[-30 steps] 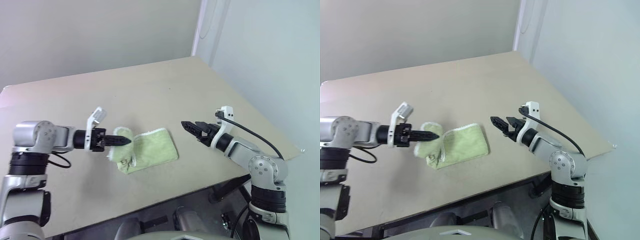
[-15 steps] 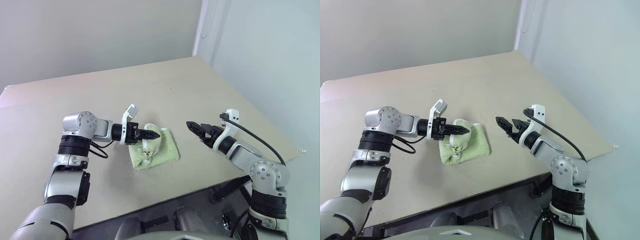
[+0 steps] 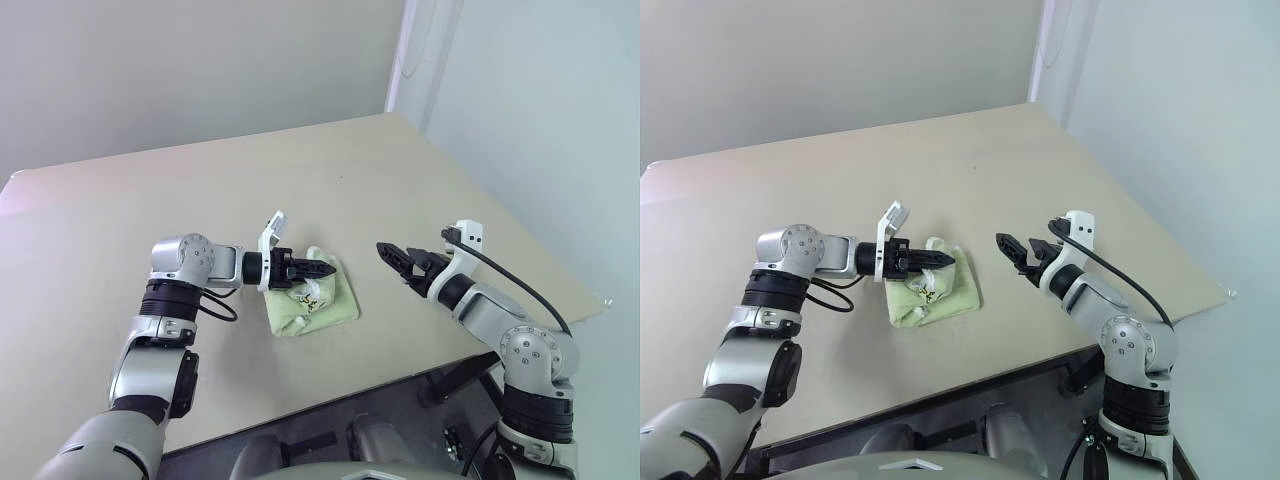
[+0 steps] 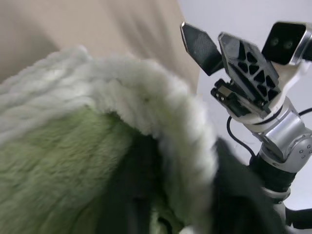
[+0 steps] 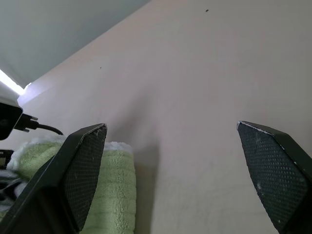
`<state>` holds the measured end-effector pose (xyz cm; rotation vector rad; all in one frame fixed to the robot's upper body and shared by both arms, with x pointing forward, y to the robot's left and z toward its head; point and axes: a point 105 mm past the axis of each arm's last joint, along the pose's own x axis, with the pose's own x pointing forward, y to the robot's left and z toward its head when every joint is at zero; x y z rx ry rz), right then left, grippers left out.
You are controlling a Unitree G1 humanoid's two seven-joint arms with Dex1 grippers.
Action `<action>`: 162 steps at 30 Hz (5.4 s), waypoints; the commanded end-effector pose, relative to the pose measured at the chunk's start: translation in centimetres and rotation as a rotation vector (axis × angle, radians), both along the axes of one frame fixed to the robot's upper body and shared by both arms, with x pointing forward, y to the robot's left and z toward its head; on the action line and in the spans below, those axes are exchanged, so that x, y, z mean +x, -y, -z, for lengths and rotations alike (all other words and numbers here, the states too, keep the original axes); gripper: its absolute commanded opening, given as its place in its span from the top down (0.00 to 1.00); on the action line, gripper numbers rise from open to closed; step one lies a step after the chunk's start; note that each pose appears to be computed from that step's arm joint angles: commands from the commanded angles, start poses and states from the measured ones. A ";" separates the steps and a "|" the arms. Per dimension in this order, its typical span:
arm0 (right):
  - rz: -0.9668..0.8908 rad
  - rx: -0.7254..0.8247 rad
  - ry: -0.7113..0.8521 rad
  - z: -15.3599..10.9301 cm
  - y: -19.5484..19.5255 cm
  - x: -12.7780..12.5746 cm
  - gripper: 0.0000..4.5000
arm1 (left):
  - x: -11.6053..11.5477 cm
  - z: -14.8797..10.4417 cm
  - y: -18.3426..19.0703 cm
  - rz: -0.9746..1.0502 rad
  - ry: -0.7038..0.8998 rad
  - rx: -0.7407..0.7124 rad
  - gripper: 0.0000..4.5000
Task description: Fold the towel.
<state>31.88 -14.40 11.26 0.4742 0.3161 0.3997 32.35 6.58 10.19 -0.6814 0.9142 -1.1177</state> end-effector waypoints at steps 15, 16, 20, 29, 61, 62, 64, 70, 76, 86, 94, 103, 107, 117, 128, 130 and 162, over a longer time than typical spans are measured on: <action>-0.071 0.058 0.140 -3.4 -1.2 0.5 0.00 | -1.0 -5.0 -3.2 0.098 0.432 0.022 0.01; -0.098 0.066 0.158 -3.9 -1.6 0.4 0.00 | -0.8 -5.3 -3.7 0.078 0.494 0.031 0.01; -0.264 0.026 0.220 -5.6 -4.0 -0.2 0.00 | -0.1 -6.1 -6.4 0.026 0.804 0.101 0.01; -0.566 -0.222 0.210 -3.0 -8.8 -0.7 0.00 | 0.5 -3.7 -6.8 -0.001 0.967 0.189 0.01; -0.505 -0.388 0.225 2.1 -8.6 1.1 0.00 | -3.0 4.3 -12.3 0.099 1.126 0.375 0.01; -0.501 -0.338 0.244 1.1 -8.6 1.2 0.00 | -2.8 3.8 -12.7 0.088 1.135 0.368 0.01; -0.509 -0.244 0.282 -0.9 -8.5 1.1 0.00 | -2.2 2.8 -13.4 0.050 1.154 0.352 0.01; -0.653 -0.112 0.362 -4.4 -8.6 -1.5 0.00 | -1.4 0.3 -14.4 0.002 1.127 0.280 0.01; -0.846 -0.274 0.403 -4.3 -8.9 -4.3 0.00 | -1.1 -0.3 -12.4 0.082 1.043 0.262 0.01; -1.082 -0.752 0.426 2.3 -9.3 -4.6 0.00 | -3.7 -2.5 -11.8 0.150 0.999 0.248 0.01; -1.051 -0.879 0.472 4.1 -9.3 -3.2 0.00 | -4.6 -2.6 -11.4 0.133 1.016 0.269 0.01; -1.030 -0.990 0.534 5.1 -9.3 -2.7 0.00 | -4.0 -3.1 -10.9 0.112 1.053 0.297 0.01; -1.002 -1.055 0.517 5.9 -8.6 -1.8 0.00 | -3.5 -3.3 -10.5 0.110 1.053 0.298 0.01; -1.011 -1.049 0.562 5.6 -9.2 -1.9 0.44 | -2.8 -3.0 -10.2 0.113 1.055 0.310 0.00; -0.885 -0.817 0.536 2.2 -10.1 -1.1 0.99 | -2.2 -2.1 -10.3 0.108 1.061 0.329 0.00; -0.850 -0.630 0.508 -0.4 -10.5 -1.2 0.99 | -2.2 -2.0 -10.4 0.106 1.059 0.331 0.00; -0.543 -1.060 0.285 3.9 1.5 2.4 0.87 | -1.6 -0.8 -11.0 0.122 1.075 0.357 0.00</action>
